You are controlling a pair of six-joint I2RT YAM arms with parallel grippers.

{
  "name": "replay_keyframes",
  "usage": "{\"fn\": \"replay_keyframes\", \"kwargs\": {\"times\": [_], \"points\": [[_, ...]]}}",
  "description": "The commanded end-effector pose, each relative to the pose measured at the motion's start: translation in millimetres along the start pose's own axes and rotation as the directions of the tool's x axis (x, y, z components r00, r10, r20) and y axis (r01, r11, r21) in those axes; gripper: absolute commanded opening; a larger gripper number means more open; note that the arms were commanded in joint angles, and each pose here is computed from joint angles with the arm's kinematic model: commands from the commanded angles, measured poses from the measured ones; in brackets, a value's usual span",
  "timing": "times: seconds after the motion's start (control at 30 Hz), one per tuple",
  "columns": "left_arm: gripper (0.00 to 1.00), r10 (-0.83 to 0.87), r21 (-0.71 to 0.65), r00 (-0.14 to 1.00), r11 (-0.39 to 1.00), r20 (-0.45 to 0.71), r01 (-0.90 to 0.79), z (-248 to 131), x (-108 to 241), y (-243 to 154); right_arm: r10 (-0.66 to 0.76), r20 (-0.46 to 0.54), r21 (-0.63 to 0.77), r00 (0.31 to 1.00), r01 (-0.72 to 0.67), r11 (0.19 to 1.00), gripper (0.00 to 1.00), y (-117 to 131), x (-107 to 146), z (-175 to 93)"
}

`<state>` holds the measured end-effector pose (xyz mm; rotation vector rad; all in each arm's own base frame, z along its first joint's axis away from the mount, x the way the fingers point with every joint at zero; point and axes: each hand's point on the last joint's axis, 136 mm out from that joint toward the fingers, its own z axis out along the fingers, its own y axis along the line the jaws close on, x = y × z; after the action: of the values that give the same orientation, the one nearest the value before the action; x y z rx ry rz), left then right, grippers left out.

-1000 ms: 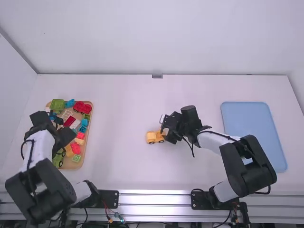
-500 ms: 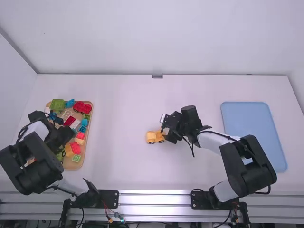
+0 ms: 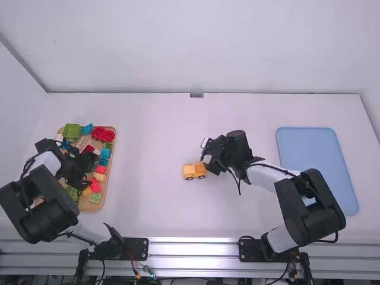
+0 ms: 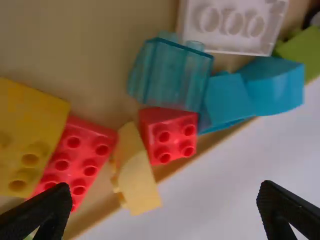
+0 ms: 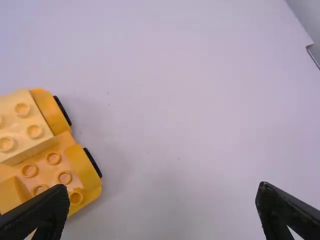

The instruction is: Assemble lego blocks to make yellow taxi

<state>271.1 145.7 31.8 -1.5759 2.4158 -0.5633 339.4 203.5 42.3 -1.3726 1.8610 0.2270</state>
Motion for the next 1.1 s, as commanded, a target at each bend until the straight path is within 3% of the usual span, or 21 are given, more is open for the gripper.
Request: {"fn": "replay_keyframes", "kwargs": {"times": [0.0, 0.37, 0.5, 0.57, 0.93, 1.07], "points": [[0.99, 0.031, 0.099, 0.999, 0.995, -0.042, -0.027, -0.8, 6.2, -21.5, 0.025, -0.001, 0.024, 1.000, -0.025, 0.999, 0.98, -5.0, -1.3, -4.0], [1.00, -0.046, -0.254, 0.996, 0.965, 0.081, 0.065, 0.1, 11.9, -12.5, 0.025, 0.002, 0.026, 1.000, -0.025, 0.999, 0.98, -5.6, -2.0, -4.0], [0.86, -0.061, -0.322, 0.988, 0.941, 0.140, 0.103, 1.9, 13.9, -7.5, 0.027, -0.003, 0.022, 1.000, -0.027, 0.999, 0.98, -4.6, -0.7, -4.0], [0.72, -0.070, -0.338, 0.987, 0.934, 0.142, 0.115, 5.0, 18.2, -3.4, 0.028, -0.004, 0.021, 1.000, -0.028, 0.999, 0.99, -4.2, -0.5, -4.0], [0.70, -0.103, -0.385, 0.979, 0.908, 0.178, 0.166, 9.7, 19.2, 20.8, 0.030, -0.001, 0.017, 1.000, -0.030, 0.999, 0.98, -3.4, -1.1, -3.9], [0.56, -0.096, -0.371, 0.978, 0.914, 0.188, 0.161, 15.4, 18.4, 21.5, 0.030, -0.001, 0.017, 1.000, -0.030, 0.999, 0.98, -3.5, -1.2, -3.9]]}}
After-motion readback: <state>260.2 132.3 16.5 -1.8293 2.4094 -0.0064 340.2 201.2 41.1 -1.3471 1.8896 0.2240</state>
